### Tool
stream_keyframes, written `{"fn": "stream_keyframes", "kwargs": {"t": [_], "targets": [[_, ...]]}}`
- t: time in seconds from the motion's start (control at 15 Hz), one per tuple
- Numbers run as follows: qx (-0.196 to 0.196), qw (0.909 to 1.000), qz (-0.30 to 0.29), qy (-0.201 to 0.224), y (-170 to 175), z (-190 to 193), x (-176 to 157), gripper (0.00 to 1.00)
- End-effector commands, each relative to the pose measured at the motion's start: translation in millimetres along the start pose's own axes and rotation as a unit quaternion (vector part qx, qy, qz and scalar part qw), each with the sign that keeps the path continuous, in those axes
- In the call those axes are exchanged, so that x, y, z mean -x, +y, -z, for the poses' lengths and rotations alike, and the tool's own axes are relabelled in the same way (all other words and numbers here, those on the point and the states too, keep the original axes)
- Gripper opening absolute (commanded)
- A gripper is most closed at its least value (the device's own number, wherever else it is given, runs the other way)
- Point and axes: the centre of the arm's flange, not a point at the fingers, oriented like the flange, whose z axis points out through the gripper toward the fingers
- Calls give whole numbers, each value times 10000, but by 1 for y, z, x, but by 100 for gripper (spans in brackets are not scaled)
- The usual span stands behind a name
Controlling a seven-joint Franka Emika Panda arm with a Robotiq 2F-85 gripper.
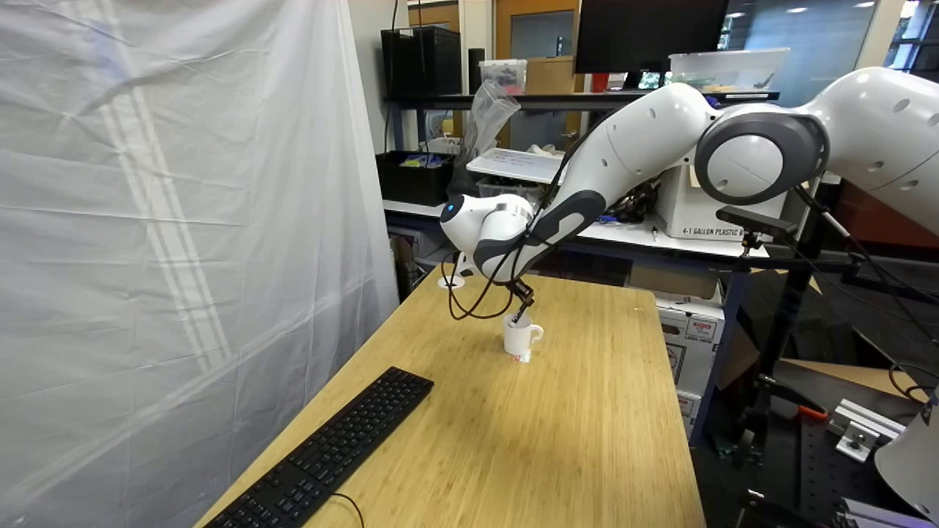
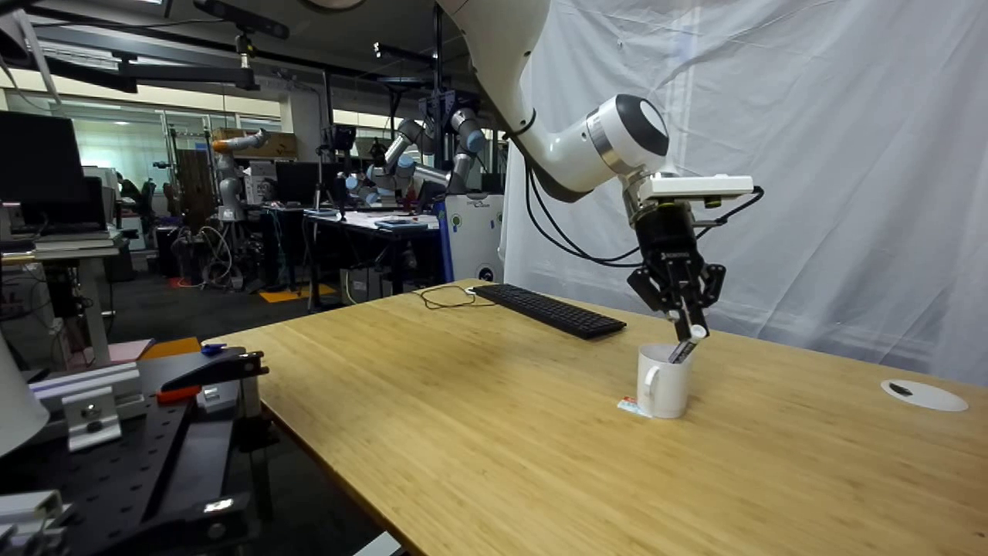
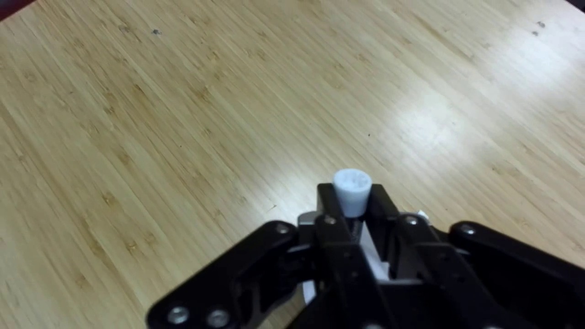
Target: Put the marker on the table
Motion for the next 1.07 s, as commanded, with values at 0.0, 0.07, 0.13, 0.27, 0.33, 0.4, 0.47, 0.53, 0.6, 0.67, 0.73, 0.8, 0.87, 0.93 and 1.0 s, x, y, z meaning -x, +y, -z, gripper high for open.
{"fn": "stream_keyframes", "kwargs": {"t": [0.0, 0.07, 0.13, 0.27, 0.33, 0.4, 0.47, 0.53, 0.6, 0.67, 0.73, 0.8, 0.87, 0.93, 1.0], "targets": [[-99, 9996, -109, -244, -1, 29, 30, 5], [-116, 9994, -119, -317, -2, 37, 38, 5], [-124, 9991, -126, -379, -3, 45, 46, 5], [-161, 9987, -211, -444, -5, 57, 56, 5], [-173, 9984, -334, -411, -6, 65, 60, 5], [-180, 9978, -564, -290, -6, 73, 62, 5], [-174, 9961, -850, -163, -5, 81, 63, 5], [-180, 9940, -1082, -38, -5, 88, 63, 5], [-195, 9911, -1313, 104, -6, 97, 62, 5], [-212, 9886, -1478, 178, -7, 104, 61, 5], [-228, 9859, -1639, 256, -8, 112, 58, 5], [-255, 9834, -1760, 355, -8, 121, 55, 5], [-243, 9809, -1868, 486, -10, 132, 51, 5], [-245, 9783, -1965, 608, -13, 141, 48, 5], [-234, 9759, -2035, 756, -18, 152, 45, 5]]}}
